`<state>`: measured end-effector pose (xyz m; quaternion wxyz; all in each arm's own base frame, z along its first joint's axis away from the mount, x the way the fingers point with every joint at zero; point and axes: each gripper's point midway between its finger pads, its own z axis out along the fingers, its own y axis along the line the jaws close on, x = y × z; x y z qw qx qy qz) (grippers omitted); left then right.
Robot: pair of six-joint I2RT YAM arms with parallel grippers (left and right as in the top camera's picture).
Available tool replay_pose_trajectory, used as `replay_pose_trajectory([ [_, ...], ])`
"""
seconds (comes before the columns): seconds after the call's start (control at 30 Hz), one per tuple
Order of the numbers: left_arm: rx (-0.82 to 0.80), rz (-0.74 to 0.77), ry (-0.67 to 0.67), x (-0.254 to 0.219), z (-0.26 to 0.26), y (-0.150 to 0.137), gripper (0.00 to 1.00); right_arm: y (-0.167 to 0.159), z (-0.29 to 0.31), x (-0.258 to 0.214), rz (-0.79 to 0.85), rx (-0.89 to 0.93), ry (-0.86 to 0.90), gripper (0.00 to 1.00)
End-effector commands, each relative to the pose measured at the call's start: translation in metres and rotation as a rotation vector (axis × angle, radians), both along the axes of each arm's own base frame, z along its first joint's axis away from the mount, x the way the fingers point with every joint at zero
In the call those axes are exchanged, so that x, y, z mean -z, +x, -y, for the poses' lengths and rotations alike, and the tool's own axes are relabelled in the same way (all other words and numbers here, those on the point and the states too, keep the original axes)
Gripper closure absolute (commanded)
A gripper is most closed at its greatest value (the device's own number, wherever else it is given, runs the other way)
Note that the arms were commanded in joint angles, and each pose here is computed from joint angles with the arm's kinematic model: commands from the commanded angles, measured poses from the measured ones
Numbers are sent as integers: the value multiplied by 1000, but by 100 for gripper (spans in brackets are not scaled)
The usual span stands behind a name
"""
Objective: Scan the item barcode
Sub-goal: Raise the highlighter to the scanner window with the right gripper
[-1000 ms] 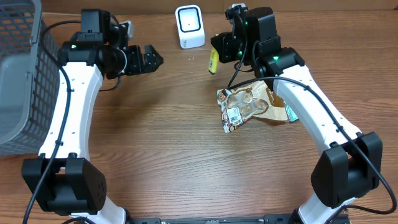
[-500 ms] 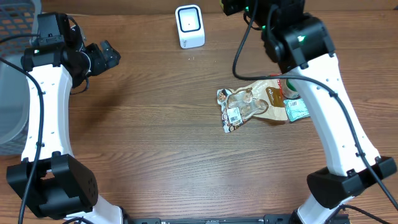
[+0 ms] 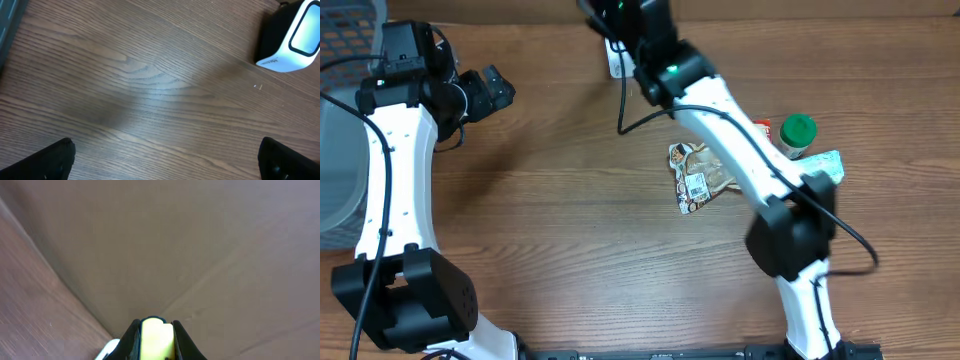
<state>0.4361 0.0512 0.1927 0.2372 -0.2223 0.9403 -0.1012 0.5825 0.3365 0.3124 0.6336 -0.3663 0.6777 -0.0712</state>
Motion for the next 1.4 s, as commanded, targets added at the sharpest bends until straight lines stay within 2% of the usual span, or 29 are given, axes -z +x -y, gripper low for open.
replay_pose_trajectory([
  [0.0,-13,9,0,-5,1,-1,0,28,1,44,39,65,-75,96],
  [0.2,-13,9,0,-5,1,-1,0,56,-6,108,95,117,-52,97],
  [0.3,-14,9,-1,-5,1,-1,0,64,0,136,122,149,-144,97],
  [0.47,-14,9,-1,-5,1,-1,0,71,5,155,199,149,-331,97],
  [0.63,-14,9,-1,-5,1,-1,0,71,5,159,193,146,-342,96],
  [0.83,-13,9,0,-5,1,-1,0,70,9,186,114,148,-385,97],
  [1.07,-13,9,0,-5,1,-1,0,66,4,173,141,187,-356,97],
  [1.23,-14,9,-1,-5,1,-1,0,60,7,105,228,237,-279,97],
  [1.37,-14,9,-1,-5,1,-1,0,43,9,52,195,239,-178,97],
])
